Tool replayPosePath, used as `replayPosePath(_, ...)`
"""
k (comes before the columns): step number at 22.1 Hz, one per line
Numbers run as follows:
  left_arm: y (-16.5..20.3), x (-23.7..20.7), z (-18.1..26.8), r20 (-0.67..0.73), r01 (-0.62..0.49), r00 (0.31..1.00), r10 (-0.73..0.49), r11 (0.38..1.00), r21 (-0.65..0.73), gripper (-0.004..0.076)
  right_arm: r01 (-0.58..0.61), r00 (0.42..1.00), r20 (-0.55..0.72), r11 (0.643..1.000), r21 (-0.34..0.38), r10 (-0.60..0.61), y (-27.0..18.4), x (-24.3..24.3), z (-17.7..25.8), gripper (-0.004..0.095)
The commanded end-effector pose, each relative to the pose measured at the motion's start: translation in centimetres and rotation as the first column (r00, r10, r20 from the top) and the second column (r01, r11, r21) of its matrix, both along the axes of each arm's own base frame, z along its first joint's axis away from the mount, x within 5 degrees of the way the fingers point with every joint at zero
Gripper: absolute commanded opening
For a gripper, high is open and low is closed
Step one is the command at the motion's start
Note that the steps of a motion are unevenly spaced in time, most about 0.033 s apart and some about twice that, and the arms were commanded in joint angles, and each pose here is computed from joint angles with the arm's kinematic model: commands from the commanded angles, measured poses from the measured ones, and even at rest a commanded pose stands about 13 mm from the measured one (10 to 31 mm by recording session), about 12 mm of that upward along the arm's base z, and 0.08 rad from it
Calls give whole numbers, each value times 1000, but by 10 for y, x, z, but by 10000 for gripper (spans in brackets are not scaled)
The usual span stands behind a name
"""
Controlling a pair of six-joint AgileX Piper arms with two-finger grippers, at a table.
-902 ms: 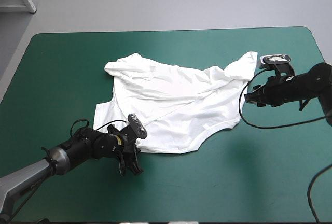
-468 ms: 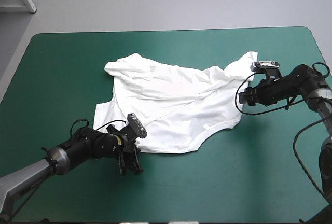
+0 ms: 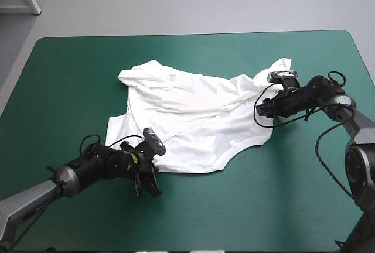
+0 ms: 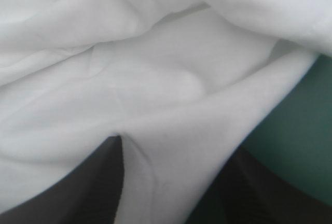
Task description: Fold the cloth
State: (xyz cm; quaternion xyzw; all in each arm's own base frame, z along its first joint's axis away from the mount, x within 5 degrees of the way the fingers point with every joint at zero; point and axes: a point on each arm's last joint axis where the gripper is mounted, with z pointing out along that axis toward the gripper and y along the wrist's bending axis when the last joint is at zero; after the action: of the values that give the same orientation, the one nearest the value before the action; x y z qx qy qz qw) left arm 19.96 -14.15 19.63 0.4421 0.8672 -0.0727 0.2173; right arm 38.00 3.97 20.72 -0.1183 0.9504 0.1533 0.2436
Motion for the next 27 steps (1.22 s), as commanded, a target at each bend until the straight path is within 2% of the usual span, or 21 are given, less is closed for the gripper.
replayPosePath(1,0,-1,-1,-18,-18,1000,18,1000,0,19,4,1000,22,1000,24,-5,3,2,11,277)
replayPosePath(3,-1,1,0,-7,-50,999,50,999,-20,19,-10,1000,11,1000,15,10,2,1,11,13)
replayPosePath(7,-2,6,16,54,-88,994,93,993,-77,19,-27,999,39,1000,-3,27,2,-1,27,3)
replayPosePath(9,-4,9,34,109,-81,990,93,990,-115,19,-34,995,98,999,-5,34,2,-5,50,3)
replayPosePath(11,-3,13,70,225,-51,971,83,988,-145,19,-33,969,244,999,-13,36,1,-16,99,3)
replayPosePath(12,0,16,101,311,-53,946,95,988,-142,19,-30,929,369,999,-16,34,1,-29,143,3)
replayPosePath(13,3,16,116,348,-59,932,104,989,-136,19,-29,907,419,999,-14,32,1,-35,161,3)
replayPosePath(14,10,20,153,452,-87,883,125,991,-103,19,-27,839,543,1000,-14,30,0,-53,208,3)
replayPosePath(15,15,21,173,512,-99,849,130,991,-87,19,-26,798,602,1000,-14,29,0,-64,231,3)
replayPosePath(16,24,22,217,620,-139,768,160,987,-82,19,-23,703,711,1000,-14,26,-1,-87,275,1)
replayPosePath(17,29,21,239,667,-160,723,179,983,-90,19,-21,651,758,1000,-13,23,-1,-99,296,0)
replayPosePath(19,48,7,316,807,-194,539,242,968,-160,19,-18,476,879,1000,-14,21,-2,-140,357,0)
replayPosePath(23,89,-49,425,907,-144,209,365,929,-341,19,-14,204,979,1000,-18,21,-4,-203,431,0)
replayPosePath(25,112,-80,461,906,-128,94,414,907,-401,19,-15,99,995,1000,-18,19,-4,-229,453,0)
replayPosePath(27,128,-102,479,904,-128,25,428,898,-422,19,-23,23,999,999,-30,31,-4,-256,469,0)
